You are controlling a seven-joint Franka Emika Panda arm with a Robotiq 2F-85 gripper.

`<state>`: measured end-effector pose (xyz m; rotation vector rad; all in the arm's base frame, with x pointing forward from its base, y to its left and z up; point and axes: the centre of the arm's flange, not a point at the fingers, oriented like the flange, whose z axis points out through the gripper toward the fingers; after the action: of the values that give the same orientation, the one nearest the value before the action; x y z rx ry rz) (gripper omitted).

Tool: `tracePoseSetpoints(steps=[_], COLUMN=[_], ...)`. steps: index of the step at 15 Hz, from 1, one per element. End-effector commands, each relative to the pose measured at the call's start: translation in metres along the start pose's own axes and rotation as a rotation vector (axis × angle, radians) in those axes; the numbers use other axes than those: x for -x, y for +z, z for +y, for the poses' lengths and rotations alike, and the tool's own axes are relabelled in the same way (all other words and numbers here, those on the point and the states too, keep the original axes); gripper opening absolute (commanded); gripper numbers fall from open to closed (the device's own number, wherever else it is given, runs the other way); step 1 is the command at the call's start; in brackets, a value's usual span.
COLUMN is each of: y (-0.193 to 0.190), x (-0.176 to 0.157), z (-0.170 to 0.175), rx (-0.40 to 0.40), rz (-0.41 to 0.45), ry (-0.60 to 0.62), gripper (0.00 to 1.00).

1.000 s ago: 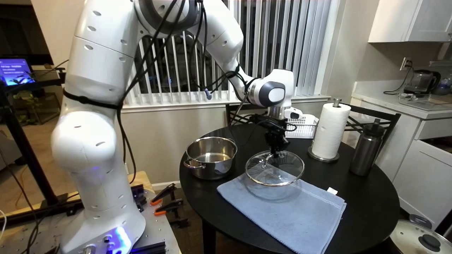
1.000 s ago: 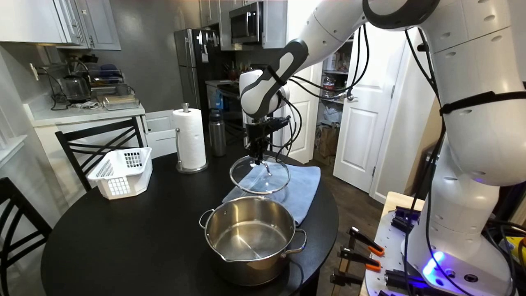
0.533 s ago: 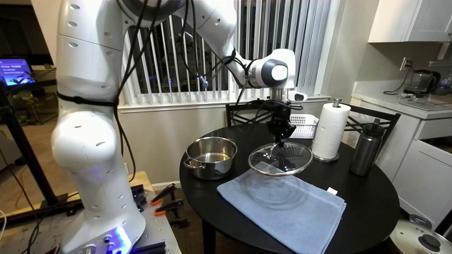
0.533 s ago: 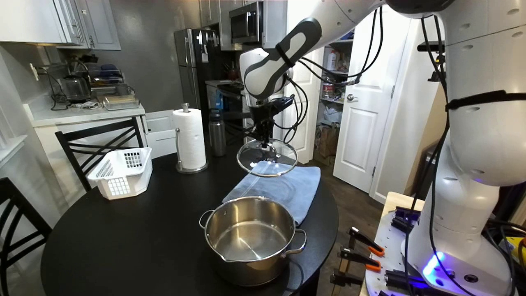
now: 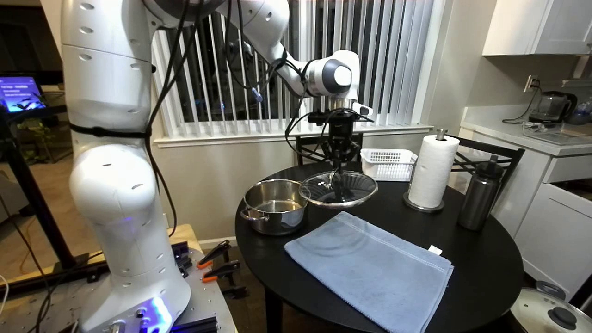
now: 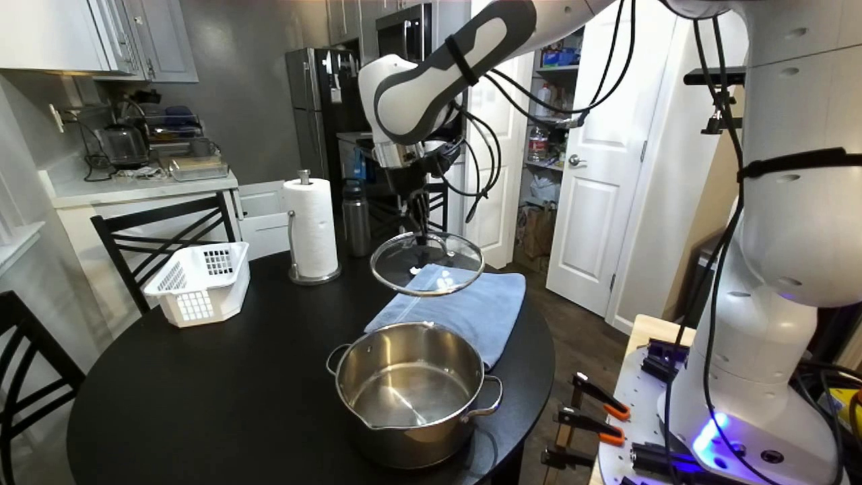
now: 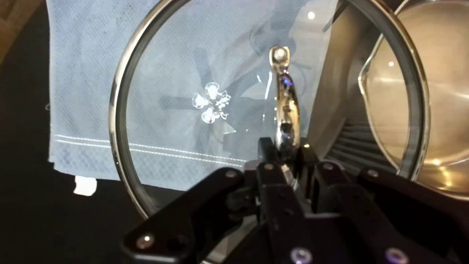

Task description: Put the glass lid on the silver pot.

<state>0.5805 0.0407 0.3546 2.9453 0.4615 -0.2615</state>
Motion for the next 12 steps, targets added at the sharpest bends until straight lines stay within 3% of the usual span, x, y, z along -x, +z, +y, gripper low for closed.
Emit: tracePoseSetpoints(steps=[1, 6, 12], y=[-0.002, 0.008, 0.037], x=[0.004, 0.004, 0.015], z=[-0.042, -0.094, -0.139], rx=[0.033, 0.062, 0.189], rz=[-0.017, -0.036, -0.097], ry=[-0.174, -0.265, -0.385], gripper=[0.04, 0.04, 0.04])
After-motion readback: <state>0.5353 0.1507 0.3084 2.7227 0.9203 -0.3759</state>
